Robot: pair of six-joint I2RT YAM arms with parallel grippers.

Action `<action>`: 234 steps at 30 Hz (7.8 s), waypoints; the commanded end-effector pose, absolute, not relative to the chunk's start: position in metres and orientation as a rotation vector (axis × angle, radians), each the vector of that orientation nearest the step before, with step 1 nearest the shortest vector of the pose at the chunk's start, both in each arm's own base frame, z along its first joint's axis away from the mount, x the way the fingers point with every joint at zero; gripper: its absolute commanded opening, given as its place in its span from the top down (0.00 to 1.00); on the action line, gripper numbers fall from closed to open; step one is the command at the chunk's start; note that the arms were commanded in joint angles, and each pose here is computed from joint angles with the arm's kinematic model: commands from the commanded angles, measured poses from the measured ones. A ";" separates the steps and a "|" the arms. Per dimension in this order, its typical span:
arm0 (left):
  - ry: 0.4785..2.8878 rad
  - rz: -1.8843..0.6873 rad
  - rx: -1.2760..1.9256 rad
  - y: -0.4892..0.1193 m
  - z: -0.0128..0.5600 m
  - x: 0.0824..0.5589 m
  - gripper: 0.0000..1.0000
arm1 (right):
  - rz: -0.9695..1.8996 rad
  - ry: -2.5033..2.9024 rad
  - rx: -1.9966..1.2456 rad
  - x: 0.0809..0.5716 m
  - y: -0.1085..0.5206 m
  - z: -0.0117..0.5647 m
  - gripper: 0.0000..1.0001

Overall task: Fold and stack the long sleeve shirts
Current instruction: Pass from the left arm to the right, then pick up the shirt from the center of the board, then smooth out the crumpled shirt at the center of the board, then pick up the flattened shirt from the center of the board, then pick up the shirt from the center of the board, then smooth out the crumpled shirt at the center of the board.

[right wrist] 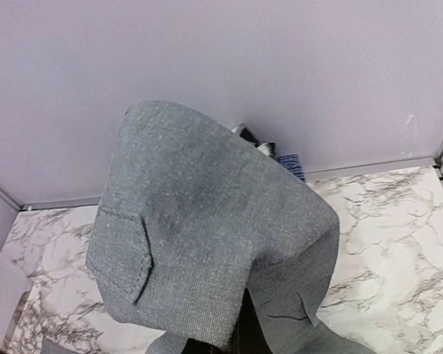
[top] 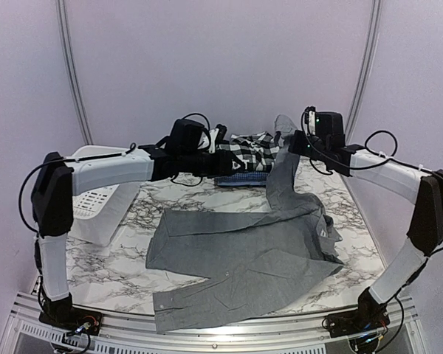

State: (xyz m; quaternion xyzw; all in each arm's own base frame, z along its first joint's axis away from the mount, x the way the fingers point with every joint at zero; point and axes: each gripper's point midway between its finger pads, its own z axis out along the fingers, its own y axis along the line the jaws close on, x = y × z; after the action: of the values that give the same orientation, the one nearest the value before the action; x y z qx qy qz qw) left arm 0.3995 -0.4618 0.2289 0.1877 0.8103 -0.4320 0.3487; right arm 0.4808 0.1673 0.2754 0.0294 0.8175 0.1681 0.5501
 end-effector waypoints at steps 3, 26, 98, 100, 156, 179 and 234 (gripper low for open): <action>2.309 -0.555 0.378 -0.344 0.161 0.378 0.47 | 0.240 1.915 0.233 0.527 0.116 0.278 1.00; 2.571 -0.173 0.529 -0.295 0.039 0.323 0.43 | 0.184 1.914 0.275 0.569 0.105 0.266 1.00; 2.646 -0.360 0.296 -0.304 0.071 0.279 0.42 | 0.291 2.447 0.021 0.294 0.184 0.136 0.38; 2.654 -0.358 0.300 -0.305 0.068 0.264 0.42 | 0.302 2.483 -0.015 0.275 0.189 0.122 0.37; 2.679 -0.170 0.074 -0.309 0.075 0.277 0.42 | 0.436 2.750 -0.682 0.086 0.229 0.022 1.00; 2.671 0.002 -0.168 -0.245 0.057 0.306 0.42 | 0.419 2.762 -0.659 0.085 0.224 0.011 1.00; 2.741 -0.235 -0.253 -0.177 0.046 0.143 0.74 | 0.346 2.557 -0.149 0.222 0.200 0.097 0.46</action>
State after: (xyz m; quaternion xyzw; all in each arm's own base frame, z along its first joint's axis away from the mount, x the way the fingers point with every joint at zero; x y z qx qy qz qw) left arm 0.1417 -0.1816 0.0387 -0.0879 0.9755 -0.0931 0.1788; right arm 0.1883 0.2067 0.1018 -0.0842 0.9552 0.1370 0.2485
